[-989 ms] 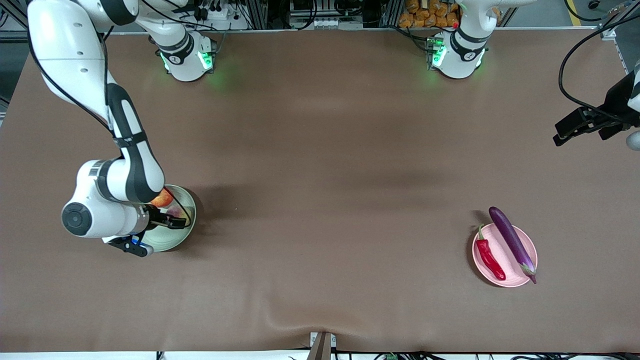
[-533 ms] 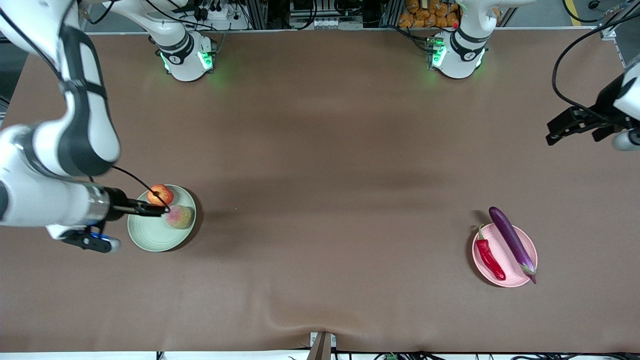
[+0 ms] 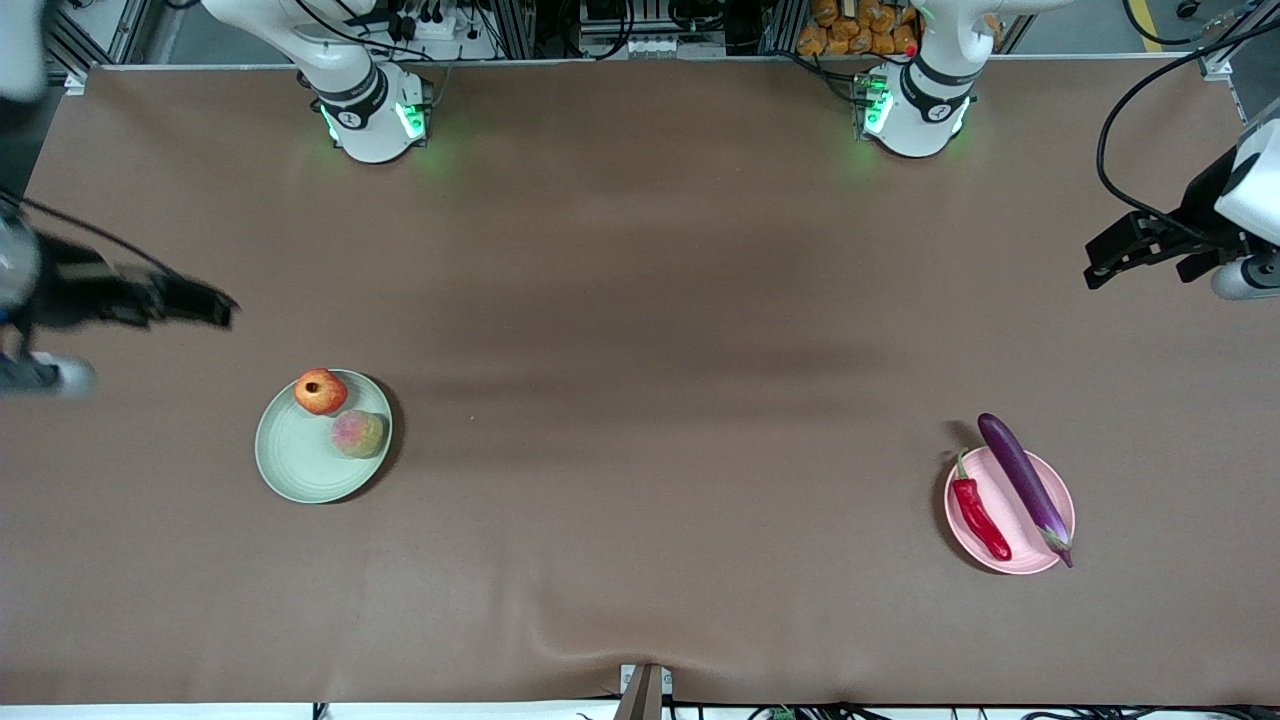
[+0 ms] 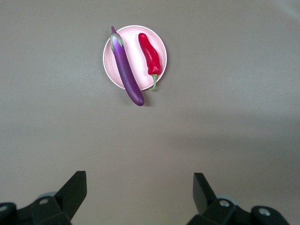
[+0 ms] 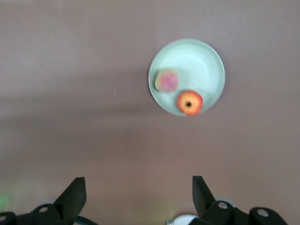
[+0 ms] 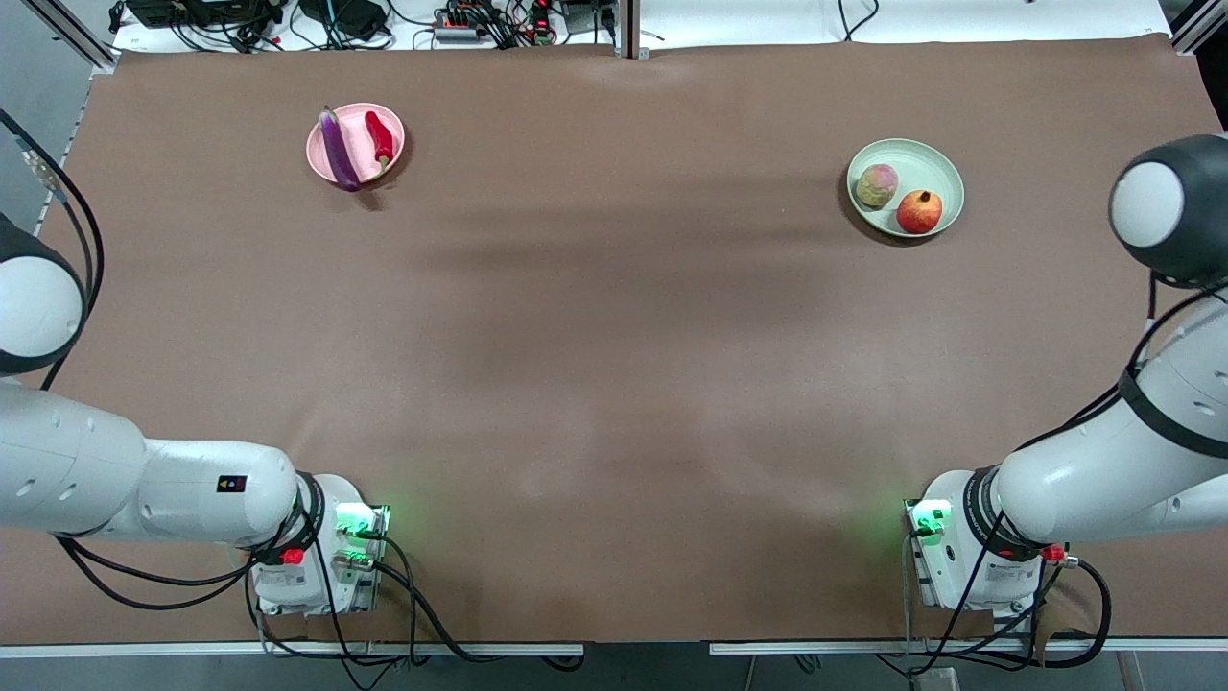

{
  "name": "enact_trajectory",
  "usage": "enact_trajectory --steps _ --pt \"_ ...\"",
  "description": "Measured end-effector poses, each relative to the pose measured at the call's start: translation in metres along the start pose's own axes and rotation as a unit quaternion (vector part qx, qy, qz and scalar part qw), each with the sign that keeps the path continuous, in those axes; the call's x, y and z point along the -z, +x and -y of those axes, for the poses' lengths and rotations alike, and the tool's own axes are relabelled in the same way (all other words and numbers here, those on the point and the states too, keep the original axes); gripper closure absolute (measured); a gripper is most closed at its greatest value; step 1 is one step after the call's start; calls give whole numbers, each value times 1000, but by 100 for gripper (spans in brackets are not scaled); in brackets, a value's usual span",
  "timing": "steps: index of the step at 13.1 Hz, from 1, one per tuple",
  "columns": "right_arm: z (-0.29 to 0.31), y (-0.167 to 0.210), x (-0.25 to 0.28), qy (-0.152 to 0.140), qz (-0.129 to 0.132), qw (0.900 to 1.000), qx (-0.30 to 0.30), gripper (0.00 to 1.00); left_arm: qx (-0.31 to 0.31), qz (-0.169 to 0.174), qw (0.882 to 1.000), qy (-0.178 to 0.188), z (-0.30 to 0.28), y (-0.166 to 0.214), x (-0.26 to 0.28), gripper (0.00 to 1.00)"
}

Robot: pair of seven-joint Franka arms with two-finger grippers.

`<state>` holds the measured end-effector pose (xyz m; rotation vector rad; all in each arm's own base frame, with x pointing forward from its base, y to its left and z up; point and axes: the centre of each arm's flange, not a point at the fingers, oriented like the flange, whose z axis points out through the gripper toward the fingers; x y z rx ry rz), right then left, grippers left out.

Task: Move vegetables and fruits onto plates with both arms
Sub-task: 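Release the peach on the green plate and withdraw the right gripper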

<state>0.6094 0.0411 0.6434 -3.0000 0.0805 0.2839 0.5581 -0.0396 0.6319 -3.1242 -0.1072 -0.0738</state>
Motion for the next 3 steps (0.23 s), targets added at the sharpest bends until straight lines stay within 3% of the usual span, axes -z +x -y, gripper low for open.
enact_trajectory --steps 3 --pt "-7 -45 43 -4 -25 1000 5 0 1 -2 1000 0 2 0 2 0"
